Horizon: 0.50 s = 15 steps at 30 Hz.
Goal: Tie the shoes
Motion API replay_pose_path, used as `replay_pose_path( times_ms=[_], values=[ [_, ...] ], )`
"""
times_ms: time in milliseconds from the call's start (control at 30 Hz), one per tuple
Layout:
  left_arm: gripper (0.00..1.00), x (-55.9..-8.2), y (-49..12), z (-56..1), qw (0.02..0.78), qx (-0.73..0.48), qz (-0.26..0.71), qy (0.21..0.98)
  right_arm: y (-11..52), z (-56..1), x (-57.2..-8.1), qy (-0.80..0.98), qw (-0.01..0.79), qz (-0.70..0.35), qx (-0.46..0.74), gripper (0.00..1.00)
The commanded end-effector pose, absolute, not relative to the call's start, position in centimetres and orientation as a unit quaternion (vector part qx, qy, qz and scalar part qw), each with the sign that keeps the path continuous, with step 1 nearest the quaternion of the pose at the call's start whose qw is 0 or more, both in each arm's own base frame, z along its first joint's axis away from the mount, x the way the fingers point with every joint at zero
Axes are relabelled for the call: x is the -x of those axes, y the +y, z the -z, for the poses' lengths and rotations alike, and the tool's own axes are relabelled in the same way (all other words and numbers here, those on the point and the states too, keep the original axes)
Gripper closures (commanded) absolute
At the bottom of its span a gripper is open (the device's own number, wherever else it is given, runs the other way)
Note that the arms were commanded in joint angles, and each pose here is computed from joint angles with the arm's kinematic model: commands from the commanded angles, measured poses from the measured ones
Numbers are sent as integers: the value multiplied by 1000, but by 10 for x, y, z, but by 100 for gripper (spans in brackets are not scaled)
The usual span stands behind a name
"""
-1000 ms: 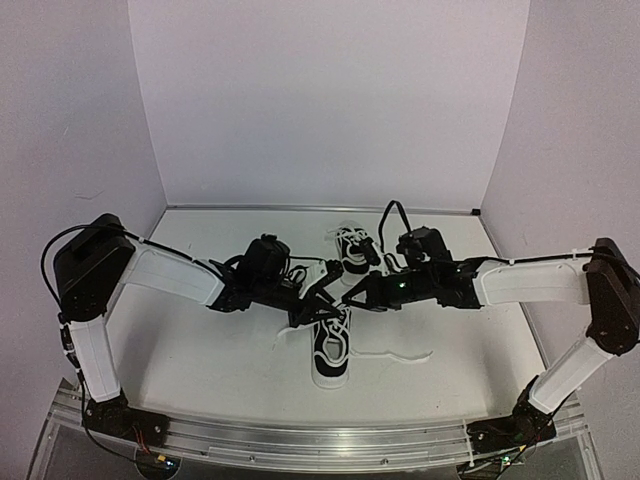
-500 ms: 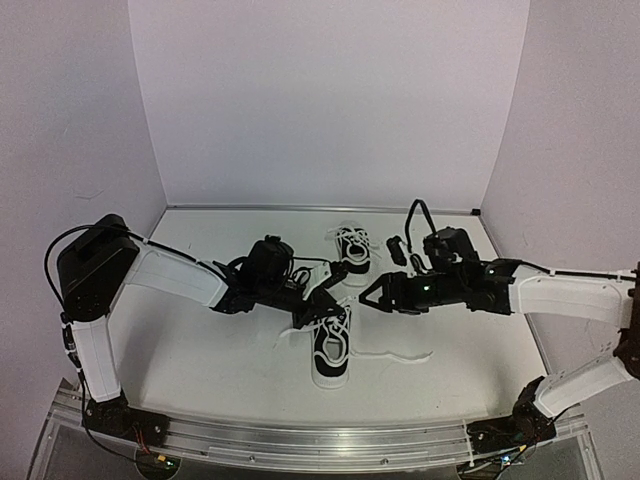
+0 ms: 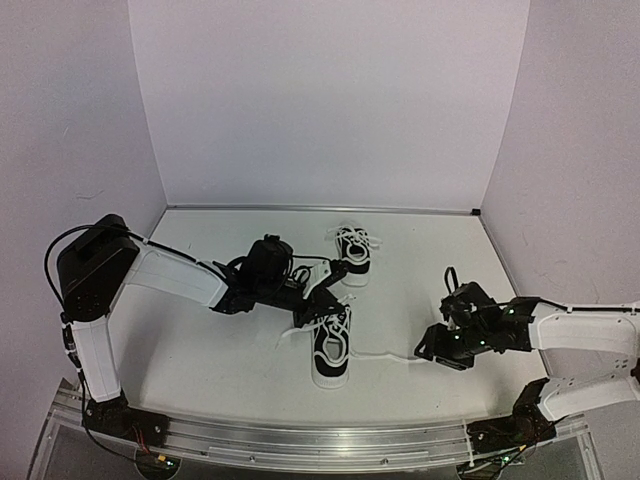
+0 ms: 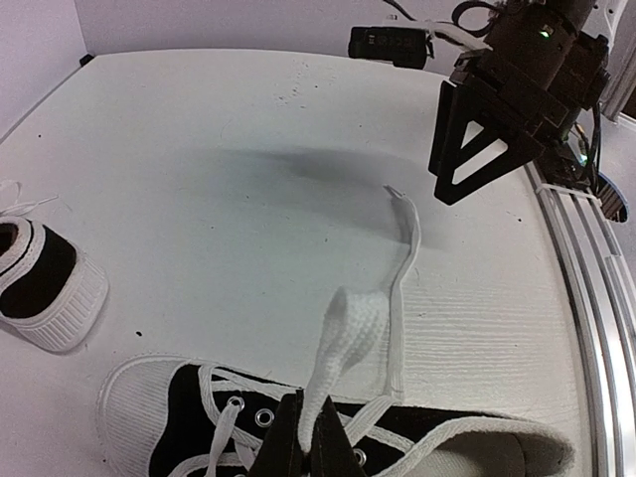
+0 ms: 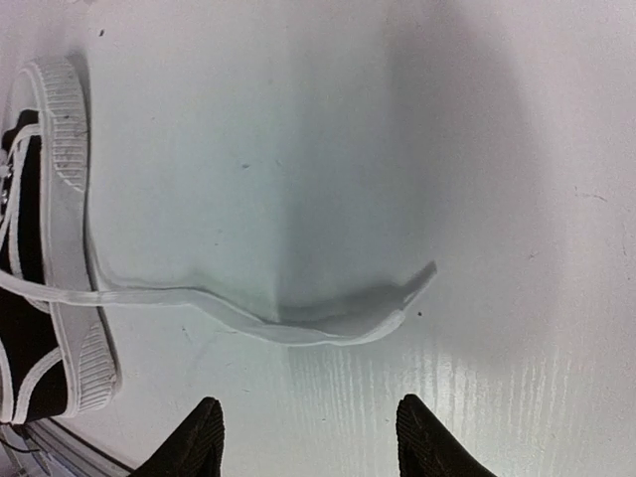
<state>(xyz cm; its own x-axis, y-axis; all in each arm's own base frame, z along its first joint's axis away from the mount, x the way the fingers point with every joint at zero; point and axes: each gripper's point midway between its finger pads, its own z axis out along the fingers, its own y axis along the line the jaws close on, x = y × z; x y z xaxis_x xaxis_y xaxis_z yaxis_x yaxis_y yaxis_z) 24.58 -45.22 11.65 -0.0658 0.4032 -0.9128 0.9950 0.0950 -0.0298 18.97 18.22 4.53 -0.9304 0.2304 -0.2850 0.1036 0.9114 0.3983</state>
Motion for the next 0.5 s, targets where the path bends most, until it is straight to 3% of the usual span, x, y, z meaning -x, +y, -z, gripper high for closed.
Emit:
replay_pose_path(
  times_ms=[0,300,467],
  values=[
    [100,-246,-456,-138,422,-555,386,604,170,-32,-192,966,161,-156,-132,44],
    [100,-246,-457,-138,426,-553,387,602,203,-22,-220,965,161,-172,-117,45],
    [100,-247,-457,-139,427,-554,386,602,224,-17,-241,967,164,-171,-90,52]
  ],
)
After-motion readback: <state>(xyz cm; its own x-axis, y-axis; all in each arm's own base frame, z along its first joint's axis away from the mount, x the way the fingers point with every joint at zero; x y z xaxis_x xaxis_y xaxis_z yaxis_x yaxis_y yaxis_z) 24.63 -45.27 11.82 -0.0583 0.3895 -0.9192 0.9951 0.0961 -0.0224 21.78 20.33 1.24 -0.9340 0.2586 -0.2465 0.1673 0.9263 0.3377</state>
